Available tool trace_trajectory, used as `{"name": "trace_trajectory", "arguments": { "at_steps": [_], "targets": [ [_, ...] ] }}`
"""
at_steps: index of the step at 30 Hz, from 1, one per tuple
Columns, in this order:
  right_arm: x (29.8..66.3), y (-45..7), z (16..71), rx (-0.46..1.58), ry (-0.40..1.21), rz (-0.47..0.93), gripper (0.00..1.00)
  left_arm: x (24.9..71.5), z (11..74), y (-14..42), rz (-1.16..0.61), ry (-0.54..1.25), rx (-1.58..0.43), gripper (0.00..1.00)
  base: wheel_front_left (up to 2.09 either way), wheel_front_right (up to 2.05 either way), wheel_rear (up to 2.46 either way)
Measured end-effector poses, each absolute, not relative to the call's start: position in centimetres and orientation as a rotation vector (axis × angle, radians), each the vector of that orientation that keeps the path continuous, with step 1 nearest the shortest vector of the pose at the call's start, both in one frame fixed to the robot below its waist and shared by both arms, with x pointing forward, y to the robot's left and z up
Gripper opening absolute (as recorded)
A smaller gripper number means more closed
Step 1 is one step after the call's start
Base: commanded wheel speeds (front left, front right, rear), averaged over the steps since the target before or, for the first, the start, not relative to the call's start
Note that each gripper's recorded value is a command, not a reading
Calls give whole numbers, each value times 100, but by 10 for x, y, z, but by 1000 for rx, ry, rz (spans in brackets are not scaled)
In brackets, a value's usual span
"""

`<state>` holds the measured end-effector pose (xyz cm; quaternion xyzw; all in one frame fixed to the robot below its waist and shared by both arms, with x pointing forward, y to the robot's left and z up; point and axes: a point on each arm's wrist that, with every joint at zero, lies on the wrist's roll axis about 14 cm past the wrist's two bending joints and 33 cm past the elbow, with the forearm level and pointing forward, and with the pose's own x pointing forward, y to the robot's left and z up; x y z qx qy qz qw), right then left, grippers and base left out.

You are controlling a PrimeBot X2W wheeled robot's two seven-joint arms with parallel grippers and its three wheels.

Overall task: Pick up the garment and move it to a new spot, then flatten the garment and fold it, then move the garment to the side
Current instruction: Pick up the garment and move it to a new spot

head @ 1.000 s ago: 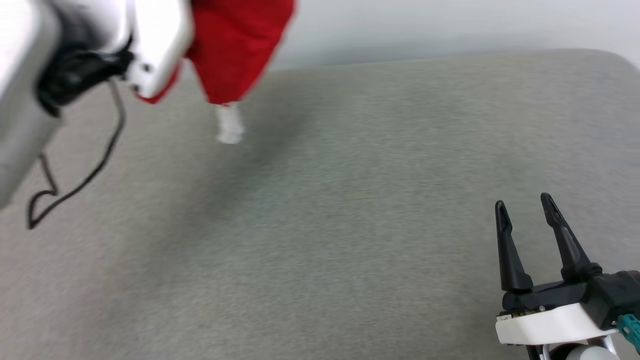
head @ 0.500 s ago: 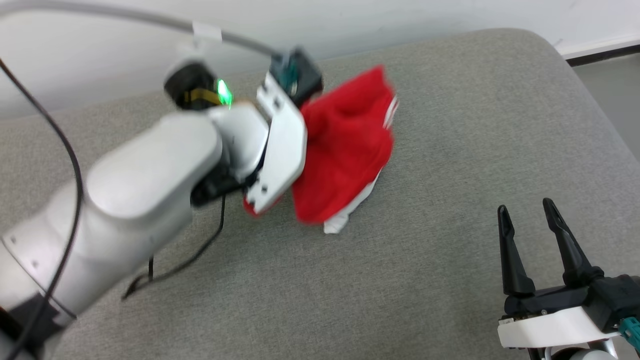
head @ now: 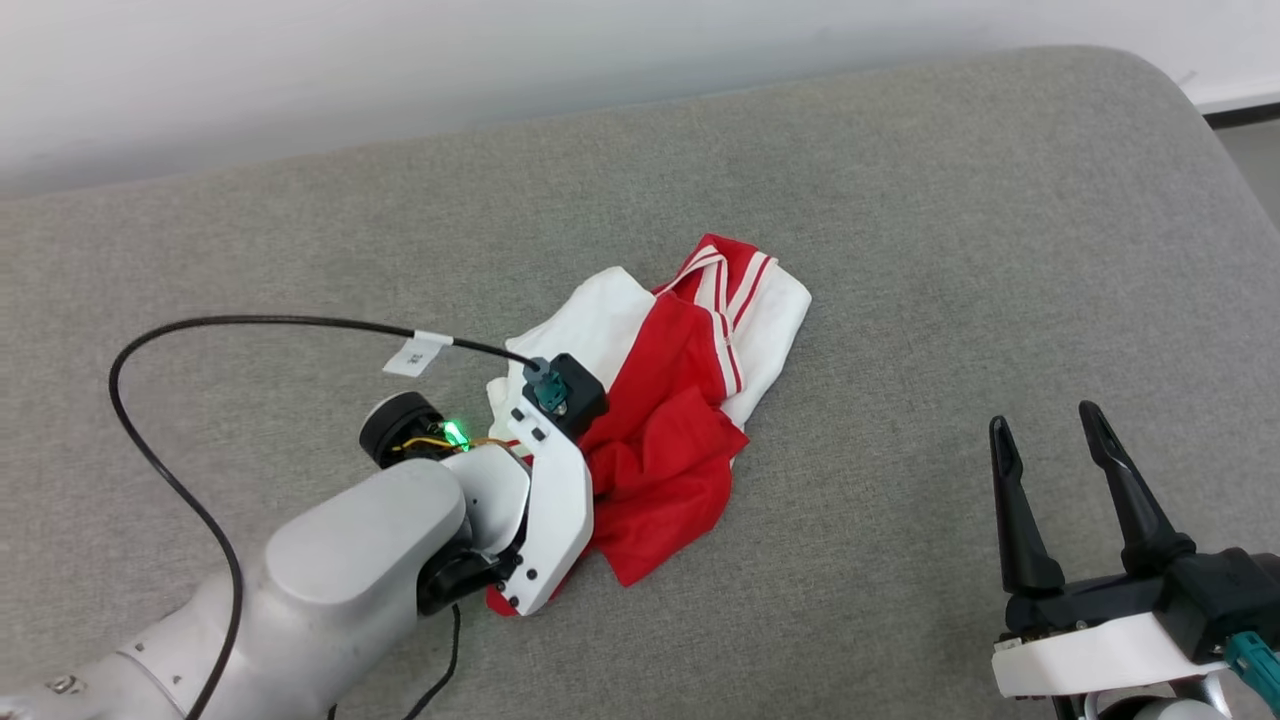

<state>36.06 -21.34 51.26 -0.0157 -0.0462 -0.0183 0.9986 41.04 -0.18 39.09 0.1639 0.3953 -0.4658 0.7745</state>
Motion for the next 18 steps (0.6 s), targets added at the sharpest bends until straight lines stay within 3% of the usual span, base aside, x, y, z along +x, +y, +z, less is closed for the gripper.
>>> {"name": "trace_trajectory", "arguments": {
  "at_steps": [1,2,5,13,18],
  "targets": [
    [360,-213,513,-33,-95,-34,100,411,392,-2,-1003,840,343,31,0,0,0],
    [360,-212,514,-31,-98,-31,100,413,396,-2,-993,808,337,100,0,0,0],
    [355,-208,516,-31,-105,-20,100,424,413,-3,-957,673,336,100,0,0,0],
    [334,-200,522,-27,-126,0,100,448,518,-7,-771,111,248,100,0,0,0],
    [329,-193,529,-30,-149,23,100,444,545,28,-584,-58,243,100,0,0,0]
  ]
}}
